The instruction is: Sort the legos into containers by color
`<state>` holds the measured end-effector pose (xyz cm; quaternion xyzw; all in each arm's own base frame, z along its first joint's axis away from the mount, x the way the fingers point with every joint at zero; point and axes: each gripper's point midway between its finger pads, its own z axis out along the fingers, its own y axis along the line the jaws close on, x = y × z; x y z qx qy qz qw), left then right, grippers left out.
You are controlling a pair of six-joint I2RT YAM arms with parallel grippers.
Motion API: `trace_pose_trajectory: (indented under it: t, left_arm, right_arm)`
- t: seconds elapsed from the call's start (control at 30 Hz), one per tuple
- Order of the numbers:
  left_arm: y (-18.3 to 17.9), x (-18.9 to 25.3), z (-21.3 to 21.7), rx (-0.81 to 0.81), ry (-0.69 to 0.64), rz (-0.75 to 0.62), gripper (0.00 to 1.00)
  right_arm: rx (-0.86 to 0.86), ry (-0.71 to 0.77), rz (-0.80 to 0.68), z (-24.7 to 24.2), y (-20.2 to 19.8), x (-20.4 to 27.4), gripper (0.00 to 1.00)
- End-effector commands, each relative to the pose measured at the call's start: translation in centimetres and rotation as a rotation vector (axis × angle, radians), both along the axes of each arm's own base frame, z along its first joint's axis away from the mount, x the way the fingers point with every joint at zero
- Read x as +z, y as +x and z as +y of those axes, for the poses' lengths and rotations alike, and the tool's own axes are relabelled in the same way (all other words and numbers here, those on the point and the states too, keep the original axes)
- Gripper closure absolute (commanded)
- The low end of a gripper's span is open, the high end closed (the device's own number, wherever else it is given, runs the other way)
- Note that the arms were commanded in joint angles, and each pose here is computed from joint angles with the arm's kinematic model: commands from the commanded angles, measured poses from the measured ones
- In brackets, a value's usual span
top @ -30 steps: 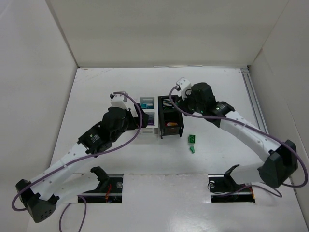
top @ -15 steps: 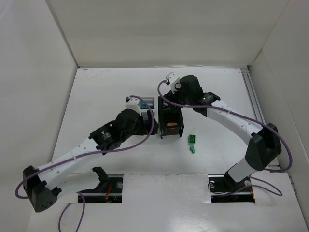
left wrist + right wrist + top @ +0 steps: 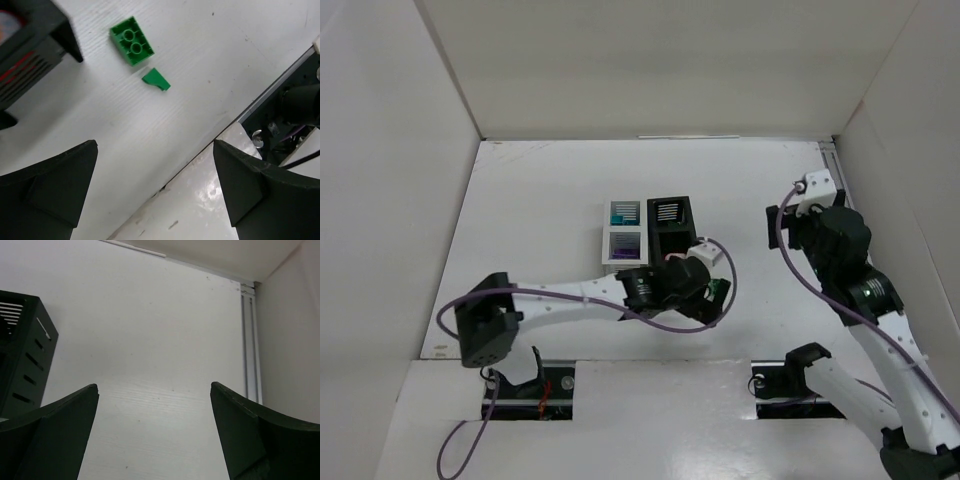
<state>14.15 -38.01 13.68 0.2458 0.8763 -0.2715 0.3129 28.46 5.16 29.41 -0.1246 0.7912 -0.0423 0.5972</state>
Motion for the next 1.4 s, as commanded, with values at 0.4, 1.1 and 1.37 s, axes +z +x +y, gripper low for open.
trace_pose_trajectory:
  t: [0.4,1.1,1.37]
  left_arm:
    - [3.8,-6.2,-7.7,0.151,0.195,0.0,0.03]
    - [7.0,-10.1,-7.0,0.416,0.299,-0.06,0.23]
    - [7.4,-10.7,-7.6,0.399,0.306,-0.083,0.43]
  right_arm:
    - [-0.157,-0.069,0.093,-3.9,-2.0,-3.7,0.01]
    - [-0.169,-0.093,0.102,-4.2,-1.6,-4.1,0.01]
    - [-0.169,-0.093,0.102,-4.2,-1.6,-4.1,0.01]
